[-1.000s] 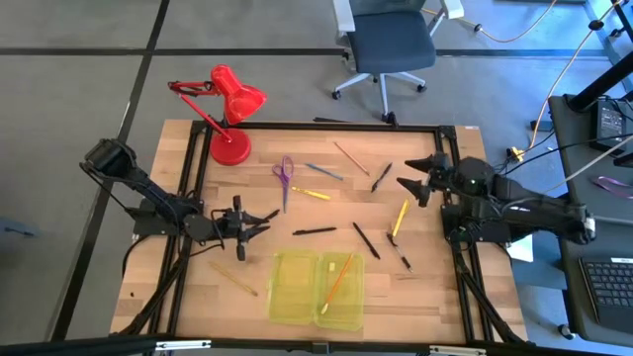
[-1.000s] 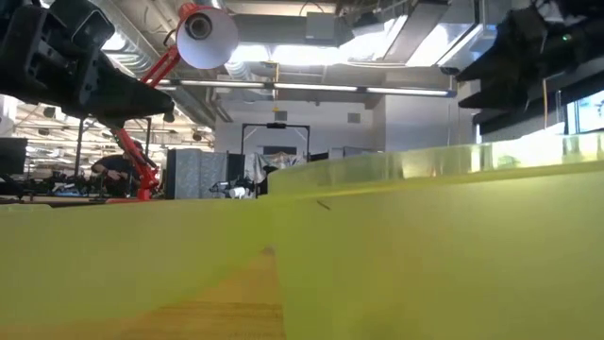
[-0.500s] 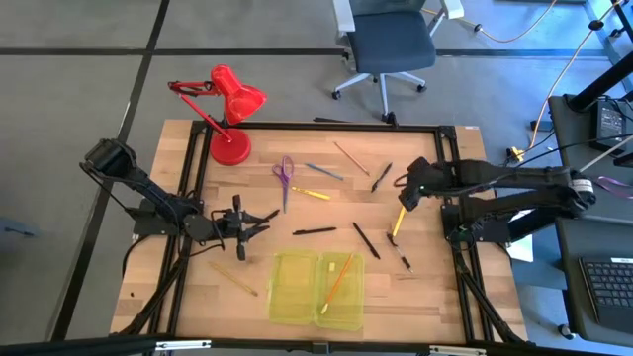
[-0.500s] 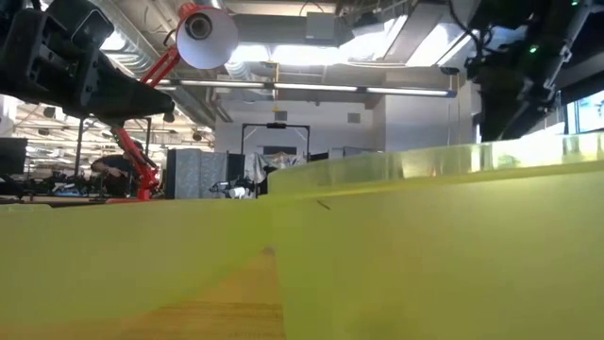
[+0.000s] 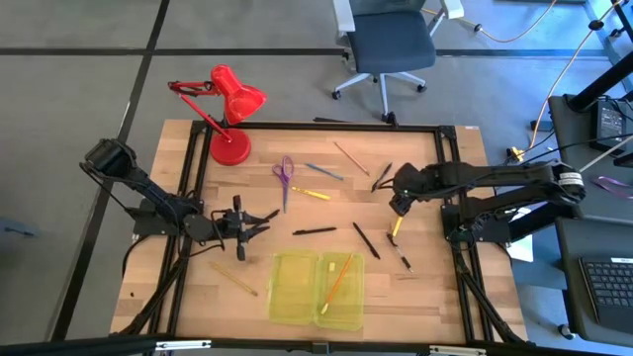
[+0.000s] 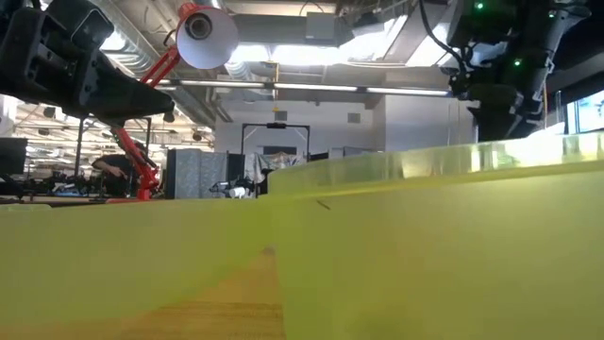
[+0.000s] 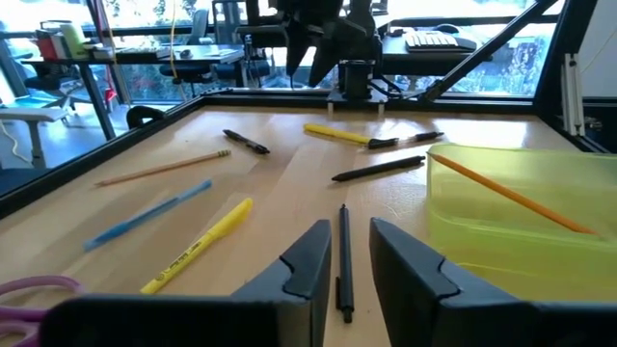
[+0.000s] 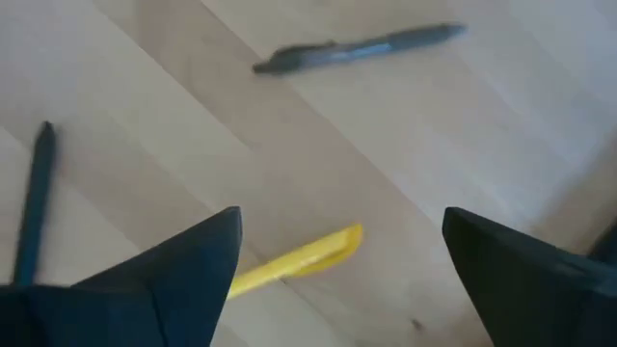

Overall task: Pick & place school supplies into a supply box
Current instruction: Put the yellow pen into the yellow supply box

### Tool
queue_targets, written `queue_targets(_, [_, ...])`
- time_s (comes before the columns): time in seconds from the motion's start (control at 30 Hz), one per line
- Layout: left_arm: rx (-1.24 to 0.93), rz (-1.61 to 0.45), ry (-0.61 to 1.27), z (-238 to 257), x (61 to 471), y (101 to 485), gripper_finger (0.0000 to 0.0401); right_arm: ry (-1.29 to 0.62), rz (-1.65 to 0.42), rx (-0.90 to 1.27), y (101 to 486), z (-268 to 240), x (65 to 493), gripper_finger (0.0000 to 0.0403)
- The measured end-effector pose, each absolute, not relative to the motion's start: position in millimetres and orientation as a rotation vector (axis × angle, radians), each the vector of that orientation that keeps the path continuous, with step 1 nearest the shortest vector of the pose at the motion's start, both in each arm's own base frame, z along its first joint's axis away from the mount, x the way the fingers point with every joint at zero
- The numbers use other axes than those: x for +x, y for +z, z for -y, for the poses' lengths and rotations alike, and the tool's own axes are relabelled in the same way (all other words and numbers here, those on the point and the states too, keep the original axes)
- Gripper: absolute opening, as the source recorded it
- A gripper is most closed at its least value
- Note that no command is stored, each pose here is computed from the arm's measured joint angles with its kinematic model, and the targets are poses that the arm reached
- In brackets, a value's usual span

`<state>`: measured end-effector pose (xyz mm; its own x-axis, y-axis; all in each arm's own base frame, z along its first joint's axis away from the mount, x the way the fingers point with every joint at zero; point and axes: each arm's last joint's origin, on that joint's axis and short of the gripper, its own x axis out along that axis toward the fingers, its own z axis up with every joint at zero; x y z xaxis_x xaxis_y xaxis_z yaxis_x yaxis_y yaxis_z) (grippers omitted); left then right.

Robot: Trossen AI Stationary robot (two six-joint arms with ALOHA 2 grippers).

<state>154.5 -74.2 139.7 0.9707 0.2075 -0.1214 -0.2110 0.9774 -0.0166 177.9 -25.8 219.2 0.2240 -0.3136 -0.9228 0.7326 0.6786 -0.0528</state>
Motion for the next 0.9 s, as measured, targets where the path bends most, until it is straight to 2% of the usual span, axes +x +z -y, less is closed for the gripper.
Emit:
queue_targets(0.23, [-0.03, -0.12, 0.209, 74.2, 154.5, 139.6, 0.0068, -0.738, -1.089, 0.446, 216.6, 26.8, 187.6, 0.036])
queue_targets(0.47, [-0.096, -0.113, 0.212, 74.2, 154.5, 139.6, 0.0071, -0.676, -1.132, 0.35, 213.0, 27.2, 191.7, 0.036])
queue_targets(0.9, [-0.091, -0.114, 0.212, 74.2, 154.5, 139.6, 0.0069, -0.697, -1.158, 0.377, 208.1, 27.1, 192.9, 0.036])
